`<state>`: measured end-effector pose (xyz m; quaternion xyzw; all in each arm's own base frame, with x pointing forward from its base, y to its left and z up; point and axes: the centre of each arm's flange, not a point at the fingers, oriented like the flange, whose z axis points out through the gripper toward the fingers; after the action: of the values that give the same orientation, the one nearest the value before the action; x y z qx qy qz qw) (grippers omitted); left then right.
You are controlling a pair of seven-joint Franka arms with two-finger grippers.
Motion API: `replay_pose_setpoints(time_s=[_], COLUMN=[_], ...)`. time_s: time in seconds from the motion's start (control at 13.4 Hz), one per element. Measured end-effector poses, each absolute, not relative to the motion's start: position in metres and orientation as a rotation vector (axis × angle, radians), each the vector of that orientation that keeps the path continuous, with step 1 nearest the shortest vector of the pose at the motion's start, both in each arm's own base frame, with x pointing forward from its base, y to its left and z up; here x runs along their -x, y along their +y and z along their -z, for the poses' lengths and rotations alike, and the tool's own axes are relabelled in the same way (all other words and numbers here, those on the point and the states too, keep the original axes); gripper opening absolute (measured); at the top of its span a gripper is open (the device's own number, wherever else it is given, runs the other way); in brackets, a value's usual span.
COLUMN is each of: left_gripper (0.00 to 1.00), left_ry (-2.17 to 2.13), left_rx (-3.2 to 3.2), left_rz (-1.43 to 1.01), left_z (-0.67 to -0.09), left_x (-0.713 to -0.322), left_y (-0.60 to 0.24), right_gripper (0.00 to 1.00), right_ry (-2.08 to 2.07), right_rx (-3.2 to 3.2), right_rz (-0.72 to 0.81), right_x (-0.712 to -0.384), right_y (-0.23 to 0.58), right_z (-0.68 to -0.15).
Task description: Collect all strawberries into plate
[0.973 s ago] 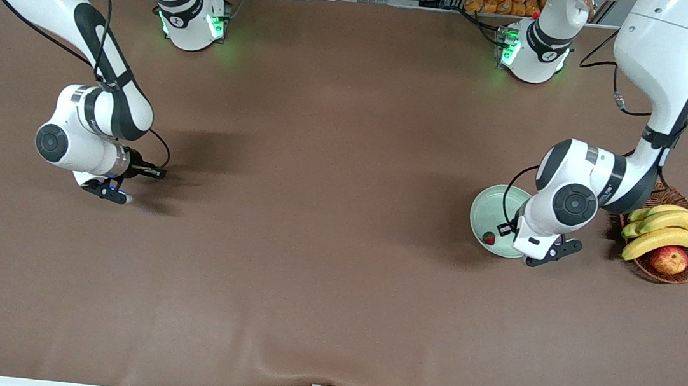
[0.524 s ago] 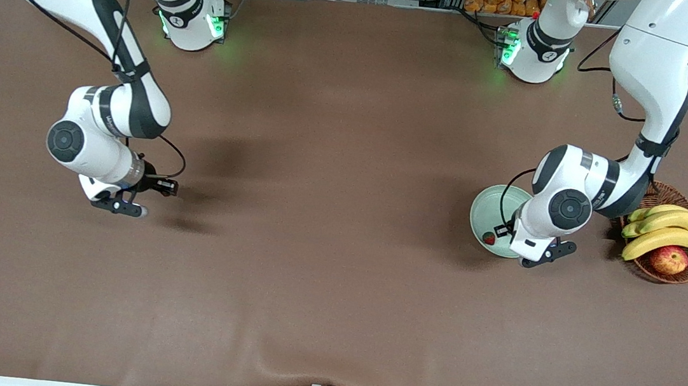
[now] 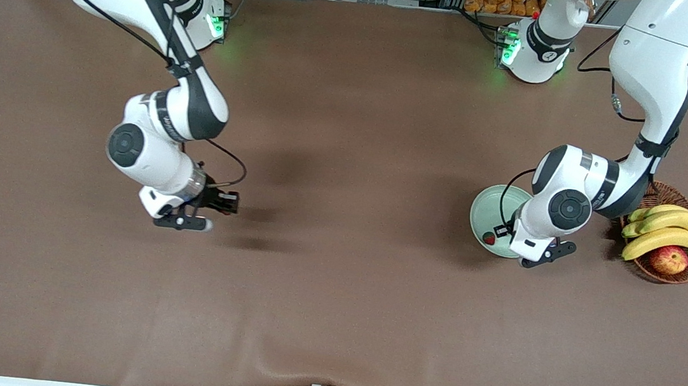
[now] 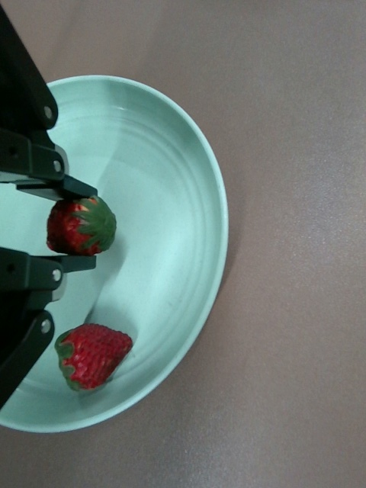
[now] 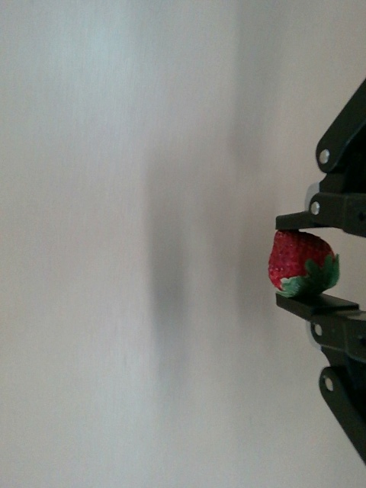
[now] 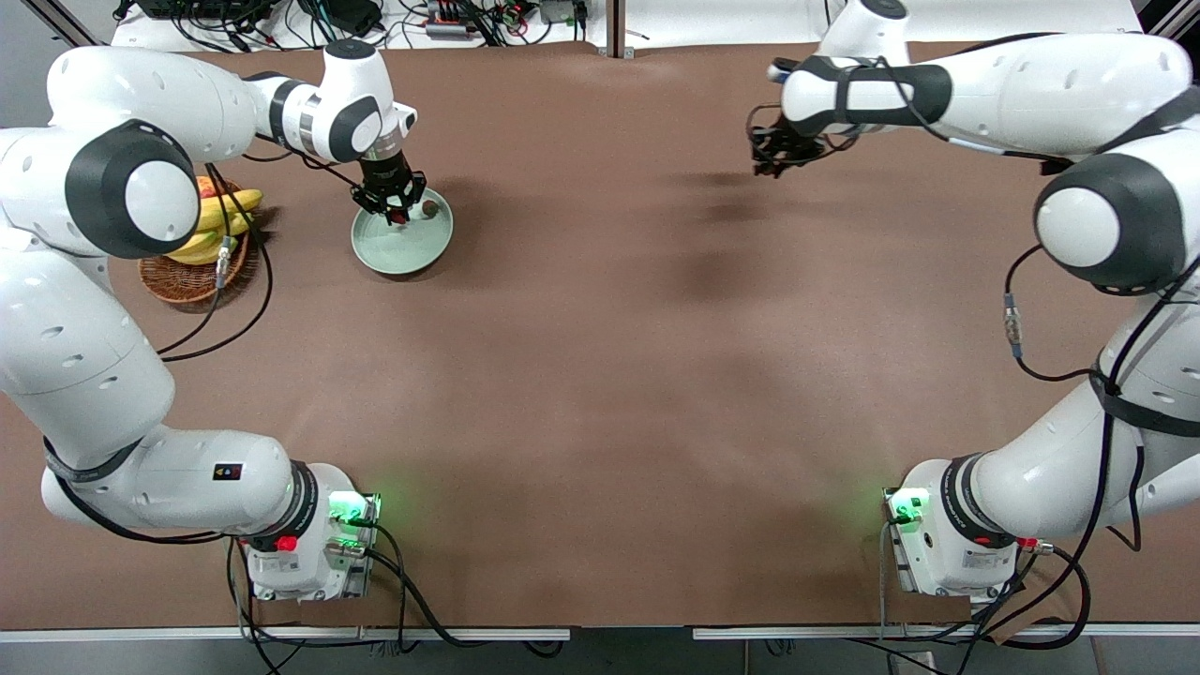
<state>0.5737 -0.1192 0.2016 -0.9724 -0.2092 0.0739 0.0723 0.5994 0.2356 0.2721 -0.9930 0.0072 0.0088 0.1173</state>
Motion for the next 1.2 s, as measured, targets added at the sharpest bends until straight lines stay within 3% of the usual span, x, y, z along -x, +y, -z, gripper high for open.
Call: replay_pose_setpoints(time_s=[0.37,0.6,0.67,1.12,1.2], left_gripper=[0.32,0.32,0.37,0.99,1.00], left_ry=[-0.627,-0.626,-0.627,-0.617,-0.620], left_rx=[2.923,2.923,2.922,2.925,2.924], left_rz=[-0.222,-0.222,-0.223,-0.170,-0.166], left_z=[-0.202,-0.201,-0.201,-0.259,-0.276], left_x=[-0.574,-0.573,-0.573,-0.584,-0.585], left_y=[-0.120,-0.120,-0.120,-0.138,-0.150], right_gripper=[0.37,0.37,0.37,0.37,0.37], right_ry=[-0.070,-0.022,0.004,0.116,0.120], right_rx=[2.844,2.786,2.767,2.707,2.706], right_rz=[0.033,0.161,0.188,0.197,0.196], right_x=[-0.612,-0.605,-0.599,-0.575,-0.575], right_y=[0.341,0.410,0.432,0.507,0.508], right_z=[-0.263,-0.234,-0.221,-0.192,-0.191])
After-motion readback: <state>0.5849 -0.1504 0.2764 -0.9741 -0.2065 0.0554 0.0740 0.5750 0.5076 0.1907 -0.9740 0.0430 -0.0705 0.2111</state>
